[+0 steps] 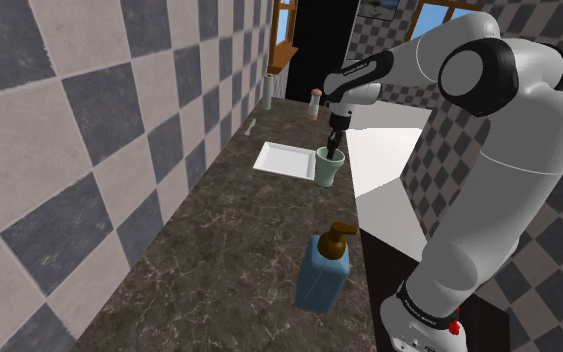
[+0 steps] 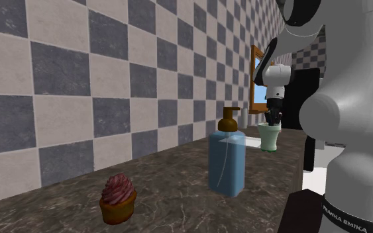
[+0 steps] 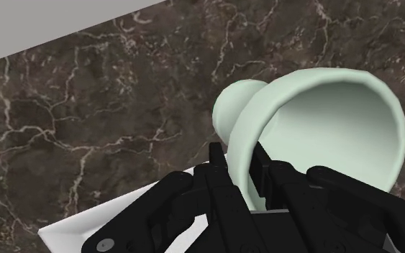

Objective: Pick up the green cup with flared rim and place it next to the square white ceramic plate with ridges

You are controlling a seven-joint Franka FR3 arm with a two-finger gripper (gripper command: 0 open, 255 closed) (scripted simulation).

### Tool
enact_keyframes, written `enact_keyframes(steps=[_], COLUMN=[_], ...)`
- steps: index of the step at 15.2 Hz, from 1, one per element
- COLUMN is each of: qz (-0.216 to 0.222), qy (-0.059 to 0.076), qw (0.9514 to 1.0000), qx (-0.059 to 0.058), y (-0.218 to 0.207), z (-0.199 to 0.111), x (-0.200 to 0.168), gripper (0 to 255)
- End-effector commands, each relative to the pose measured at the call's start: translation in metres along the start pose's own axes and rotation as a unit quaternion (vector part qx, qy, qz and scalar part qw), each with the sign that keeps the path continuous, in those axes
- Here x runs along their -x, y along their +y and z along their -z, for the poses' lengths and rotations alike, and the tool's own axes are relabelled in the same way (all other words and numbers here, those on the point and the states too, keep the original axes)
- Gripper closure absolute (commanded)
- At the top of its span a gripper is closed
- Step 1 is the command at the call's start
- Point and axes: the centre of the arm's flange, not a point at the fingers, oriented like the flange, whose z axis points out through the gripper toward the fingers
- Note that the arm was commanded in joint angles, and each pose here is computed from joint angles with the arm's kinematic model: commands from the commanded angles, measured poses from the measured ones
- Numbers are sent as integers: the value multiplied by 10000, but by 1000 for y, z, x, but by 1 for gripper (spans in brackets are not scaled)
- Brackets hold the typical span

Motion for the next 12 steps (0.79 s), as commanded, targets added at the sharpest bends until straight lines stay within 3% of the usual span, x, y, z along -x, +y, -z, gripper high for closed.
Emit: enact_keyframes(steps=[1,6,10,12], qz=[0,0,0,0], qy=[2,2,2,2], qw=[10000,10000,10000,10000], qx=[1,1,1,1], y=[0,0,0,0], z=[0,0,50,50], x=[0,0,0,0], gripper=[0,0,0,0])
